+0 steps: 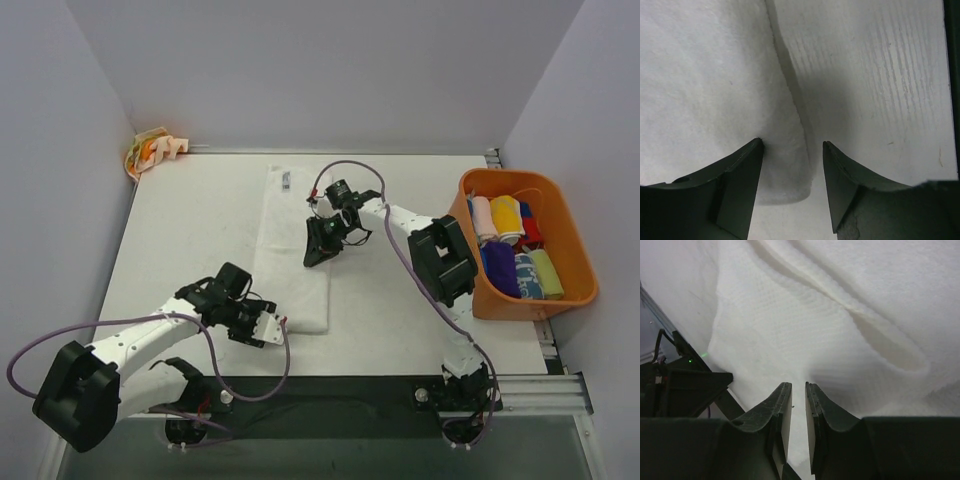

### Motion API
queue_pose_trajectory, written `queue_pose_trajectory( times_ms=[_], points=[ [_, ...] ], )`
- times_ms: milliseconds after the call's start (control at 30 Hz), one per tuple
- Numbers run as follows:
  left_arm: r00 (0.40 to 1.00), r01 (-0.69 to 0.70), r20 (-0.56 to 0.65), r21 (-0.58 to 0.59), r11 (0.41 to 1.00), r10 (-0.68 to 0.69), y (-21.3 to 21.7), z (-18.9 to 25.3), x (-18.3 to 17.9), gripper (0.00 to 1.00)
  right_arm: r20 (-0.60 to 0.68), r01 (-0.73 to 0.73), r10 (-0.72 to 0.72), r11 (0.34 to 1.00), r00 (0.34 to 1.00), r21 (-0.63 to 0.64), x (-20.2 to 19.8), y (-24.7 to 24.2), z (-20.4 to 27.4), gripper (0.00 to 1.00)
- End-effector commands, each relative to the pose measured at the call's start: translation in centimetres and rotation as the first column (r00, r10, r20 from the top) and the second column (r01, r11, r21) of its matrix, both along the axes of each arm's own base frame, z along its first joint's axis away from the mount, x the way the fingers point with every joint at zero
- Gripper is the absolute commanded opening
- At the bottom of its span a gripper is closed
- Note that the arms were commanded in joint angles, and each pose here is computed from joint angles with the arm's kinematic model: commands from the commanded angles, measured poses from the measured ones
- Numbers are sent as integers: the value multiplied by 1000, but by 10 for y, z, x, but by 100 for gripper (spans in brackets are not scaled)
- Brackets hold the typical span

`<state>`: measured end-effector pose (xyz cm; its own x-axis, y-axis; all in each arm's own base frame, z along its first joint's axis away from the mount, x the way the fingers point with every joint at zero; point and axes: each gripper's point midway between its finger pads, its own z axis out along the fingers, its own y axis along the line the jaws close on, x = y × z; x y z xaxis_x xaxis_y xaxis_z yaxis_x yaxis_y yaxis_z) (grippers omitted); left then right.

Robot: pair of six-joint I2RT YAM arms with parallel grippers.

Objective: Roll the towels
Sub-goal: Fold the towel, then roll the towel

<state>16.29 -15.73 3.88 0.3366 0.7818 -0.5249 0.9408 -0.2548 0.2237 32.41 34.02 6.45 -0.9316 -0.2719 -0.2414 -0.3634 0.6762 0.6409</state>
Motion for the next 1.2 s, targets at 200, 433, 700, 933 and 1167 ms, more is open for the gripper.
queue_pose_trajectory(
  times_ms=[200, 433, 700, 933, 1167],
  points=[
    [990, 30, 138, 85, 996, -42, 3, -31, 16, 28, -79, -3, -6, 993, 997, -119, -8, -26, -57, 18],
    [992, 24, -125, -31, 999, -28, -26, 24, -20, 0, 5, -63, 63, 993, 998, -99, -3, -30, -26, 21],
    [924, -23, -383, -90, 996, -13, -43, 65, -45, 0, 190, -96, 97, 995, 977, -13, 13, -23, 57, 31],
    [860, -159, -507, -166, 973, 54, -57, 101, -17, 0, 214, -99, 99, 995, 972, -15, 39, -18, 47, 33],
    [766, -364, -611, -160, 917, 198, -53, 107, 56, 0, 112, -124, 127, 992, 985, -33, 42, -3, -8, 28]
  ],
)
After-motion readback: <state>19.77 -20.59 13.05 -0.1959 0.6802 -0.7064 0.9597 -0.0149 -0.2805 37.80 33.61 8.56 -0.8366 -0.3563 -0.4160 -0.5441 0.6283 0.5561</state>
